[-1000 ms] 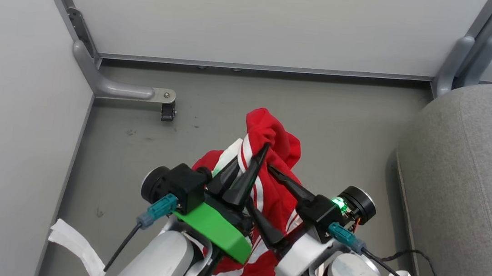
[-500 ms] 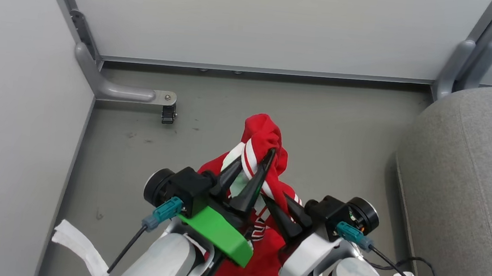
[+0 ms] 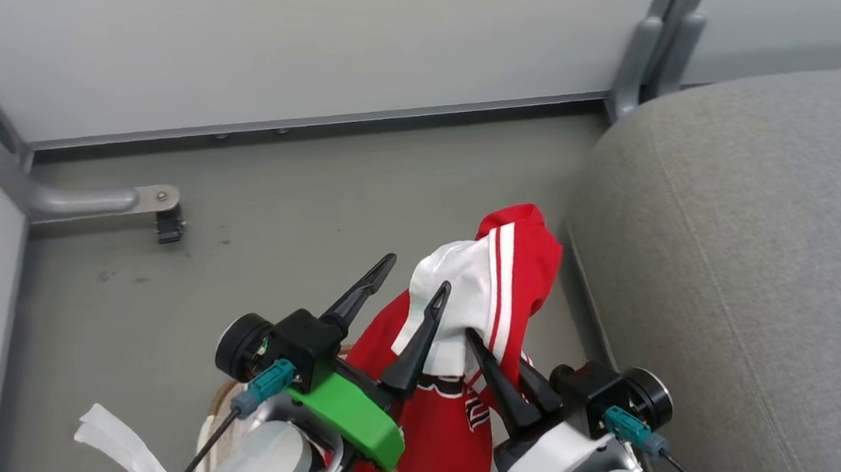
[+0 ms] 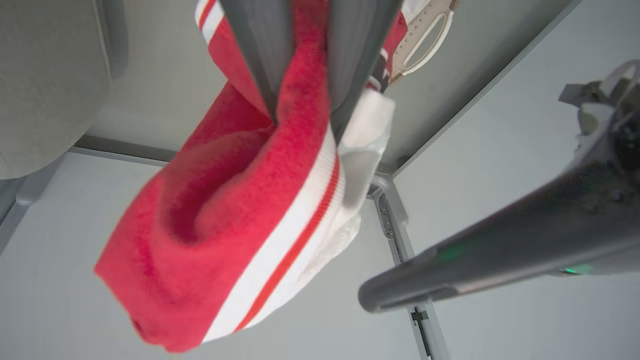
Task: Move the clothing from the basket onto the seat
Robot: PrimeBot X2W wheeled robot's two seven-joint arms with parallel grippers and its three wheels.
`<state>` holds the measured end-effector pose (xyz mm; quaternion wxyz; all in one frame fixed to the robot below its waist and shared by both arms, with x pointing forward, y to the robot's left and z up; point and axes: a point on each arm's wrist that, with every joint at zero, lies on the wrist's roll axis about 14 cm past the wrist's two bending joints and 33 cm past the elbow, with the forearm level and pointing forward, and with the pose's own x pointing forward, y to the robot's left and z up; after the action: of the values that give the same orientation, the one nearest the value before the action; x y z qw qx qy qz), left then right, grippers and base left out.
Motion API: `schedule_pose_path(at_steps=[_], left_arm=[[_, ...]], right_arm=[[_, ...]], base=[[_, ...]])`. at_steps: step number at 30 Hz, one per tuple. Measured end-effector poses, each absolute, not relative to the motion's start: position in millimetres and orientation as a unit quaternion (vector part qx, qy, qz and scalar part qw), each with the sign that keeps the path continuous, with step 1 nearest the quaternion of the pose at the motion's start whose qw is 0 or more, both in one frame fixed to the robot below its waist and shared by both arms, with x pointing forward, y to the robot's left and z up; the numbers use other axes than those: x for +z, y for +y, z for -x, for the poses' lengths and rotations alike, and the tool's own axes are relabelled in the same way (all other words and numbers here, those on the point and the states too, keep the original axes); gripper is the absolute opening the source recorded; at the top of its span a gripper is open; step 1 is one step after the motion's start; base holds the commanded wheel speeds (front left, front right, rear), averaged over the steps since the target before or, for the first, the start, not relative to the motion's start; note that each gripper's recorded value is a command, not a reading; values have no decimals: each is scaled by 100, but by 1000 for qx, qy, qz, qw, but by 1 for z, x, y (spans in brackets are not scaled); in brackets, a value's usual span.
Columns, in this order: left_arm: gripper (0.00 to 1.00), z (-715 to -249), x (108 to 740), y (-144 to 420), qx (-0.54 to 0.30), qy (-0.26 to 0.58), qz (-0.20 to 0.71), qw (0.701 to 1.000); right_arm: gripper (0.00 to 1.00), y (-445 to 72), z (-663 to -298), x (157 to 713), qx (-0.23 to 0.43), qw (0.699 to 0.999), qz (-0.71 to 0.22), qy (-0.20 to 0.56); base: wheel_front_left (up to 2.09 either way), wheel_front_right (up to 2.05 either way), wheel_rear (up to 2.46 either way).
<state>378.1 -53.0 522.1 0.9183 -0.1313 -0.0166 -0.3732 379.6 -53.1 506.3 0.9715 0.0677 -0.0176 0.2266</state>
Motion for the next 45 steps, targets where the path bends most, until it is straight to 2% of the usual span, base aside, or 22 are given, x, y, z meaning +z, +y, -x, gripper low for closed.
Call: schedule_pose_path(at_steps=[11, 19, 24, 28, 32, 37, 45], left_arm=[[100, -360, 514, -125, -473, 6, 139, 870], [100, -340, 506, -168, -537, 19, 138, 832], [100, -341, 491, -175, -552, 35, 138, 821], [100, -348, 475, -175, -556, 49, 136, 819], [100, -359, 459, -172, -556, 59, 134, 818], [100, -375, 437, -166, -550, 74, 133, 821], [100, -400, 399, -149, -530, 100, 135, 831]], right_arm=[[0, -140, -362, 505, 93, 994, -61, -21], [0, -200, -344, 505, -4, 998, -51, -23], [0, -230, -344, 505, -49, 998, -45, -22], [0, -252, -364, 525, -61, 997, 2, -41], [0, -284, -395, 564, -66, 991, 87, -77], [0, -320, -440, 623, -73, 971, 189, -124], [0, -365, -499, 688, -101, 934, 304, -158]], base=[[0, 0, 0], [0, 0, 0], [0, 0, 0], [0, 0, 0], [0, 0, 0], [0, 0, 0], [0, 0, 0]])
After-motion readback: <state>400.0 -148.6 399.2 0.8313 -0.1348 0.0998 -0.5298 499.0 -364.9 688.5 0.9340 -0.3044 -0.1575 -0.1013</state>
